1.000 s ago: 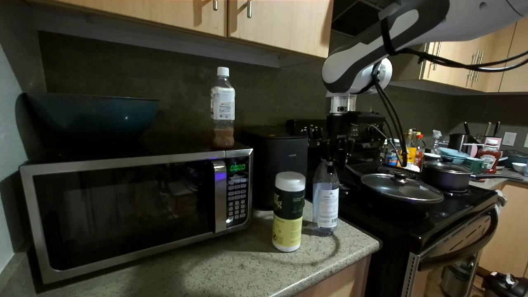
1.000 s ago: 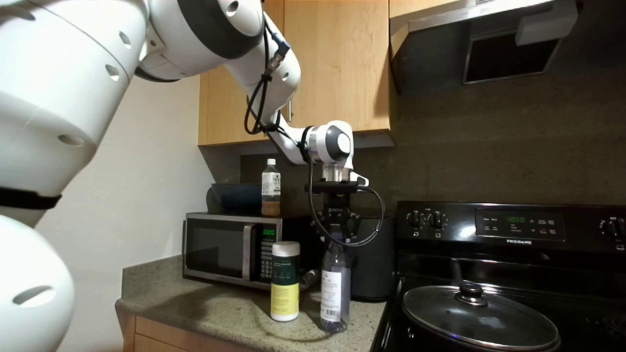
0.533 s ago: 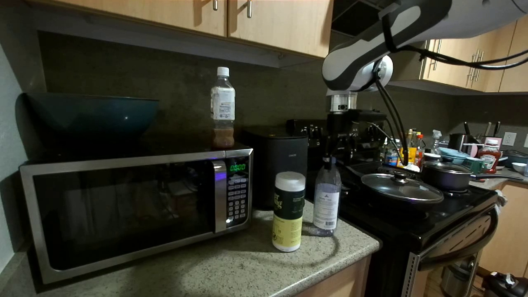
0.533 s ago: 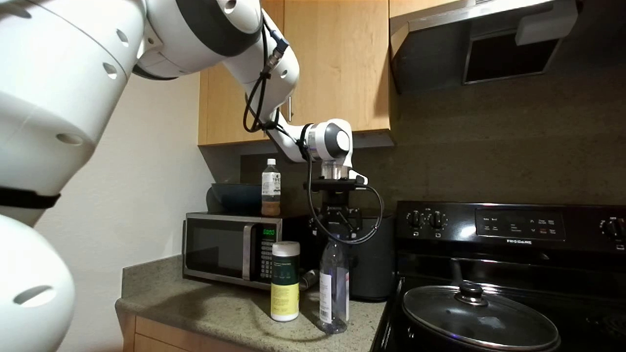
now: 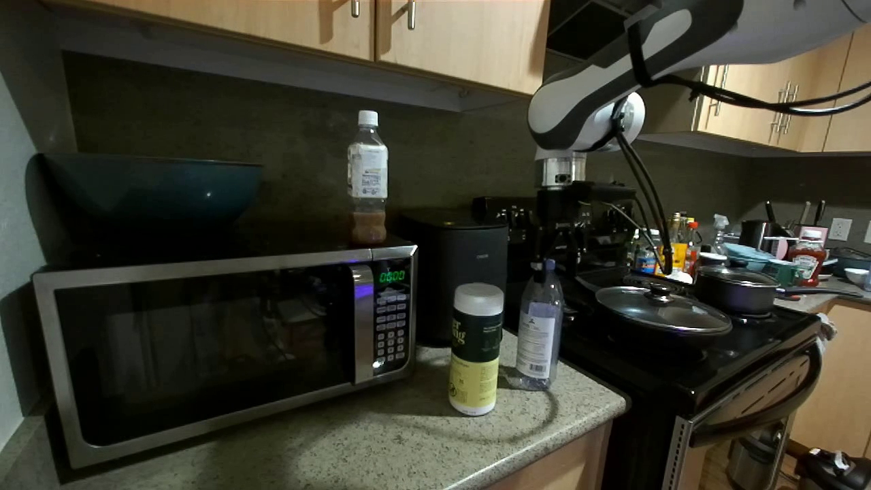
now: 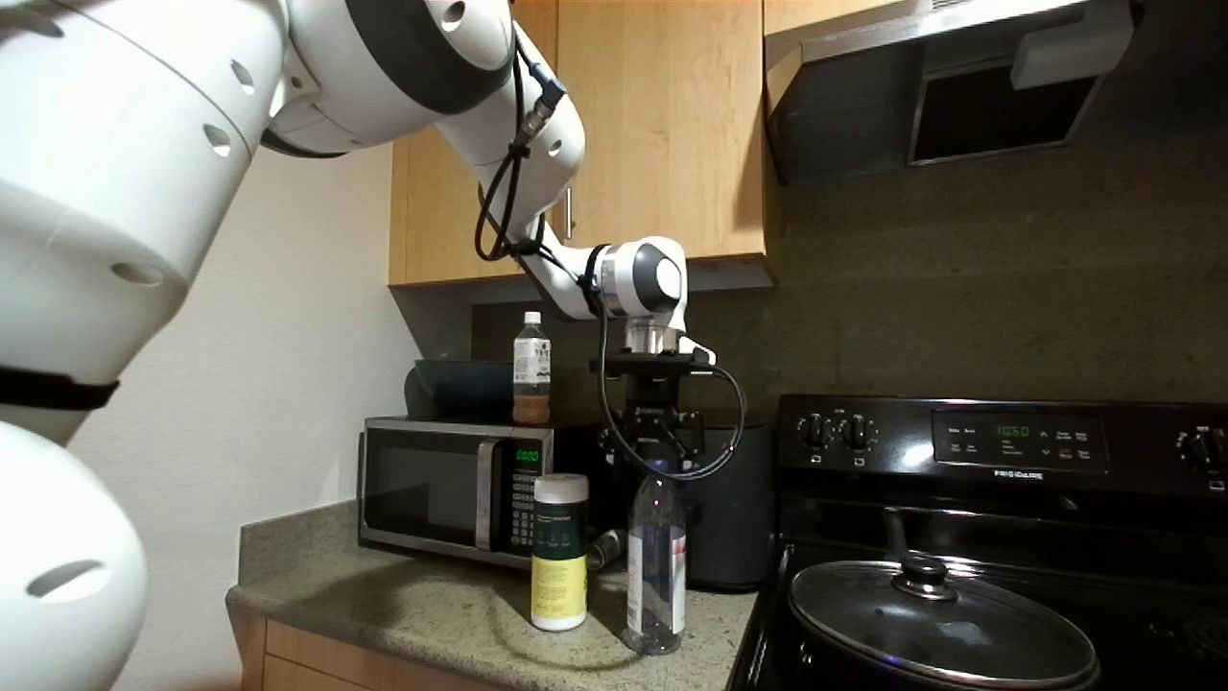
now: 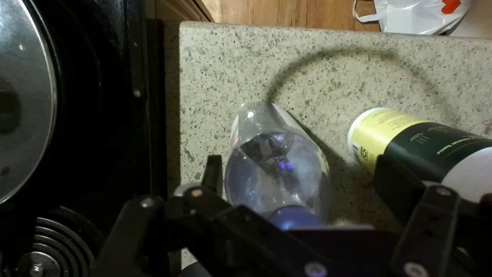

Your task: Put the plastic bottle on top of the other bottle on the counter

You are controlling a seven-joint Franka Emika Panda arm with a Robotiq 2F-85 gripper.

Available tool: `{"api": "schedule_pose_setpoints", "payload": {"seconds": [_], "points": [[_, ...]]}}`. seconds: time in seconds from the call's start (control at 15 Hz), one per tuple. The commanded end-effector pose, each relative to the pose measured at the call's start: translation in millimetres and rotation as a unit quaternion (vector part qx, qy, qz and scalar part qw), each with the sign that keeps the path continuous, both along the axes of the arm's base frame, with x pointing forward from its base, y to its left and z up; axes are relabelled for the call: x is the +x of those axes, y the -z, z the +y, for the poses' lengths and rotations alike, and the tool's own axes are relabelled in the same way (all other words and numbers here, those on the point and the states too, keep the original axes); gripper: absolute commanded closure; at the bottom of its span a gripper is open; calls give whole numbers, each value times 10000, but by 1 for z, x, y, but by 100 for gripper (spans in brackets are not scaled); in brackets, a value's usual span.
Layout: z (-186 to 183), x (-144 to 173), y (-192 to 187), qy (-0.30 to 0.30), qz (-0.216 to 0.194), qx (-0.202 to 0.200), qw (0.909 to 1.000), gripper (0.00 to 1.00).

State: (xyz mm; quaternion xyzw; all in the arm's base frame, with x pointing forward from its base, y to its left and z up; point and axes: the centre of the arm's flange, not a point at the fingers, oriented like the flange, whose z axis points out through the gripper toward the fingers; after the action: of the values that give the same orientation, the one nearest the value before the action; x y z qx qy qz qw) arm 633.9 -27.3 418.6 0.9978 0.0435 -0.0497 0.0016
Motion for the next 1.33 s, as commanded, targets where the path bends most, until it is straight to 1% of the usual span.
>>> {"api": "schedule_pose_setpoints", "payload": {"seconds": [0.0,0.53,0.6,0.67,0.73,0.8,1.07,1.27], "points": [[1,8,3,-206,50,66,9998,0],[-1,19,5,-525,-31,54,9986,0],[-1,20,5,-549,-23,66,9985,3],[-1,21,5,-546,-8,82,9985,26],[-1,21,5,-540,-7,71,9985,27],[-1,21,4,-521,9,71,9986,31],[0,22,3,-421,76,41,9991,58],[-1,20,2,-392,139,66,9991,74]]}}
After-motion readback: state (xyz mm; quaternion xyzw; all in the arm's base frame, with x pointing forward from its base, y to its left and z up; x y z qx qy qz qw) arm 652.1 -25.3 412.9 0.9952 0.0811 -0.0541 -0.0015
